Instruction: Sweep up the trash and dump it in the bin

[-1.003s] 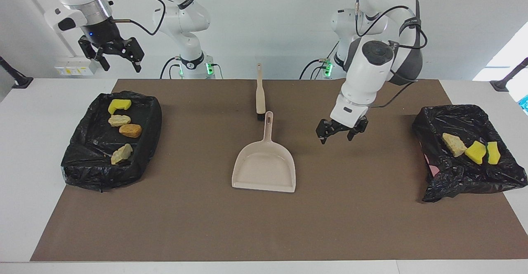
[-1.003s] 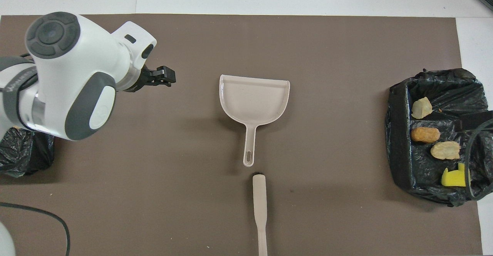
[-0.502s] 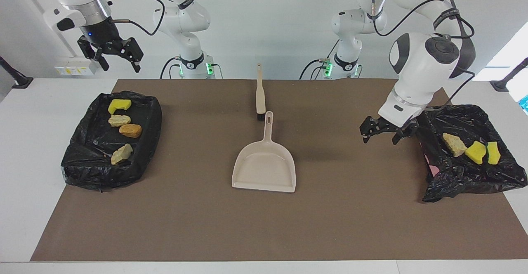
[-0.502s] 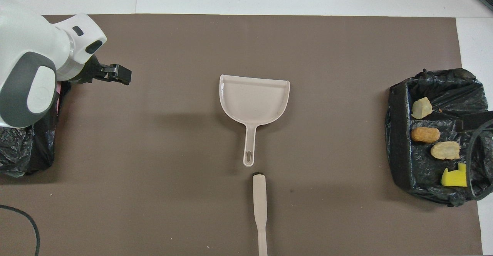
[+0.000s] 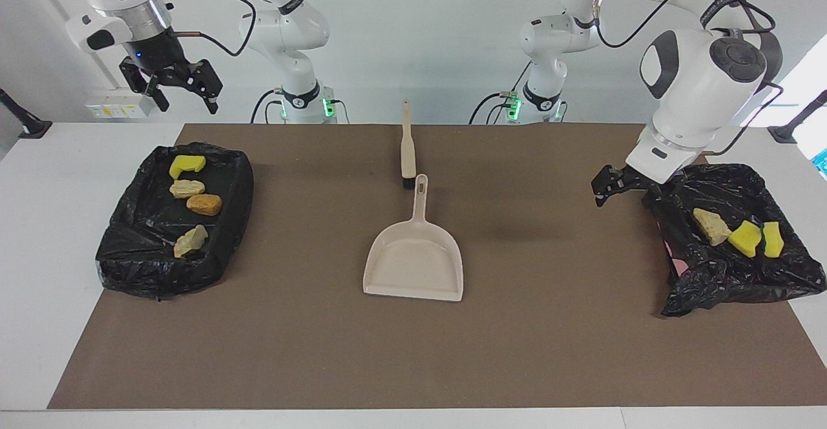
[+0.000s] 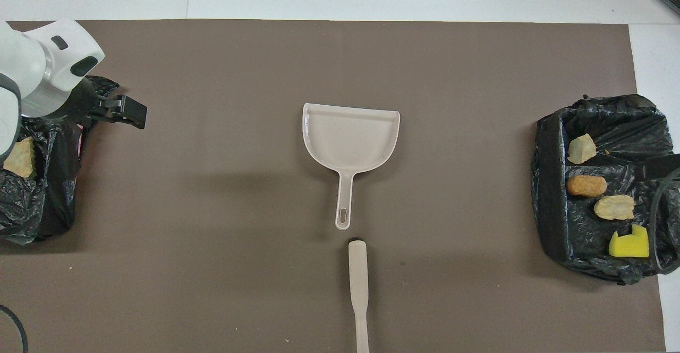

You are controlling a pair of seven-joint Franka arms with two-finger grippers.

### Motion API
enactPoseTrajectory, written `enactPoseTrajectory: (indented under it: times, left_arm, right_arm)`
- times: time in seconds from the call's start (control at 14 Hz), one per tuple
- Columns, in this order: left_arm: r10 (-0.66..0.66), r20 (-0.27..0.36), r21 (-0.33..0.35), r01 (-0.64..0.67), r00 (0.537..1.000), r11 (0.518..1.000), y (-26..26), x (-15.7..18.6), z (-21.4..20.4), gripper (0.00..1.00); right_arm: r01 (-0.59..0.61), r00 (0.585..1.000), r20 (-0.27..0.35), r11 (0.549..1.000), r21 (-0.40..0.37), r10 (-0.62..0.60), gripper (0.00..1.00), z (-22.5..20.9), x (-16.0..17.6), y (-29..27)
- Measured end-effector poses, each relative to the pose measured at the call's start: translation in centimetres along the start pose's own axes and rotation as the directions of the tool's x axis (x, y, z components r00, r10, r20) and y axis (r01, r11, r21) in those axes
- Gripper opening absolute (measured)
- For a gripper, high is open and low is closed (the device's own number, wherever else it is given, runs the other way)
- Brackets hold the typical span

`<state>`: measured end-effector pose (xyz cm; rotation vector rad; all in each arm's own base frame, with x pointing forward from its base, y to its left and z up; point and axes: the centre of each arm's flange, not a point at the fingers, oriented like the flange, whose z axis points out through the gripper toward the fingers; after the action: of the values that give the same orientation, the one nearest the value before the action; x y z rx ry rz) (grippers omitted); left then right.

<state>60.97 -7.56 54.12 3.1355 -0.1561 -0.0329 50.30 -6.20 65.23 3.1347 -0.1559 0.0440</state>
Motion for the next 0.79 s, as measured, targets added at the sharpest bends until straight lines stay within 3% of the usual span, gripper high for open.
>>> enactPoseTrajectory:
  times: [0.36, 0.79]
  left_arm:
    - [0.01, -0.006, 0.018, -0.01, 1.0, 1.0, 0.3, -2.2, -3.8, 1.0]
    - [0.029, -0.005, 0.04, -0.029, 1.0, 0.999, -0.9, -3.8, -5.9, 1.0]
  right_arm:
    - [-0.015, 0.999, -0.05, 1.0, -0.002, 0.015, 1.0, 0.3, 0.9, 0.9]
    - [0.0, 1.0, -0.027, 1.0, -0.002, 0.0, 1.0, -0.3, 0.2, -0.1]
